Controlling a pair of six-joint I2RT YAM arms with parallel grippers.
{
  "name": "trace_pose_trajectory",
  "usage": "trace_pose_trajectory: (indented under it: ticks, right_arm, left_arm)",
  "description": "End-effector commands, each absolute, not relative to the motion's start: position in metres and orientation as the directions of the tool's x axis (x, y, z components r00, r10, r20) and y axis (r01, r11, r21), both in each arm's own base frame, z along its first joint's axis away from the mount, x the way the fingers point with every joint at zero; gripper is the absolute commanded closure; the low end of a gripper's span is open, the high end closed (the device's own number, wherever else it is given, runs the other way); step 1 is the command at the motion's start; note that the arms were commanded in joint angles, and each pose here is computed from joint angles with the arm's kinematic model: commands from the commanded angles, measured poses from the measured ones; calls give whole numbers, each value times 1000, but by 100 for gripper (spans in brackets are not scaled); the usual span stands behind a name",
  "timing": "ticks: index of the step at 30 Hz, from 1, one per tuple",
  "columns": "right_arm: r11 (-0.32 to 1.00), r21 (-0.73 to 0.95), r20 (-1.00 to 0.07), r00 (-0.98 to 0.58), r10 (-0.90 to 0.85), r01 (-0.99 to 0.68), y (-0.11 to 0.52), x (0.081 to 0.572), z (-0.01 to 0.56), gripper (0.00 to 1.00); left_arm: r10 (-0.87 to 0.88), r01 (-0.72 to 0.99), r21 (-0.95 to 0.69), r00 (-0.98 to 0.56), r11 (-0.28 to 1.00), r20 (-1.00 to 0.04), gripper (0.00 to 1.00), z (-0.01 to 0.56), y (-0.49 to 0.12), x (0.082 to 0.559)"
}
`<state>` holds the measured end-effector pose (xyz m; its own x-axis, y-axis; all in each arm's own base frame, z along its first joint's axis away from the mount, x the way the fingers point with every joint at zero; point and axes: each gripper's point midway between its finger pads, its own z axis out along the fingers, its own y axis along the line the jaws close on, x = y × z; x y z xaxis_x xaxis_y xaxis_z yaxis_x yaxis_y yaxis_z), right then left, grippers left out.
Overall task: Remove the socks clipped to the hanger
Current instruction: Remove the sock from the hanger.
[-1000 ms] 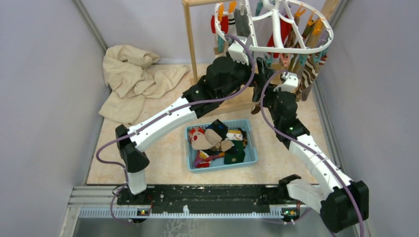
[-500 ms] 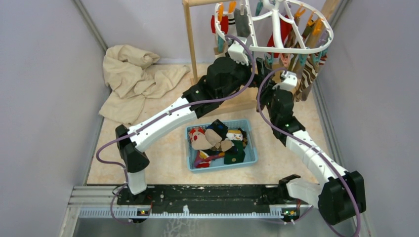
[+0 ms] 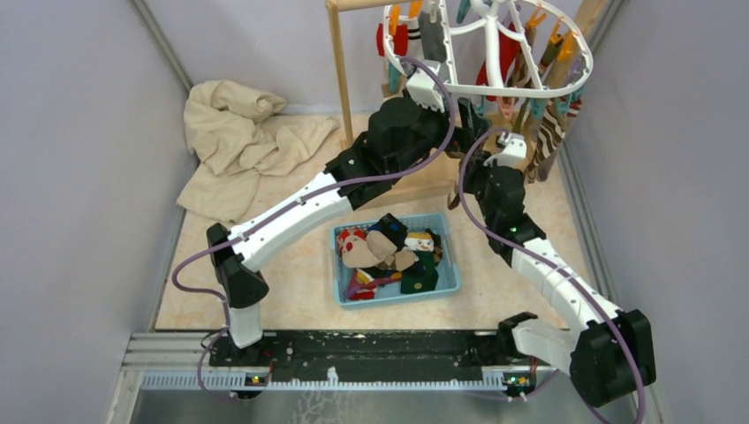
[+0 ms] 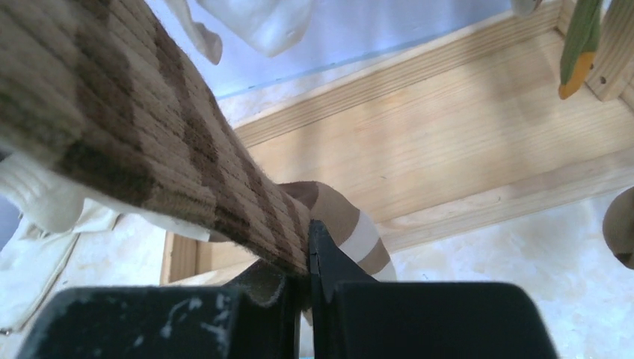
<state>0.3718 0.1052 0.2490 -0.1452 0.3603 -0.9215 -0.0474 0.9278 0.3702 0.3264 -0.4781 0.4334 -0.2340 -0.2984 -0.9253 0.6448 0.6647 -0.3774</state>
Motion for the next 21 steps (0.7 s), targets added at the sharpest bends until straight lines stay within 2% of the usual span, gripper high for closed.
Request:
trace_pose_trajectory:
  ticks: [1,8,21]
  right_arm:
    - [915,382,-922,-121,368,-131,114,364,264,99]
    - [914,363,-929,-138,342,-180,128,353,264,100]
    - [924,306,-950,-141,280,-227,159,343,274,100]
  left_arm:
    - [-325,652,-388,-222,652,-919,1,446,-482,328]
    - [-333,648,-392,-220,652,-917,1,446,-487,331]
    - [-344,568,-381,-176,729,-922,1,443,-474,347]
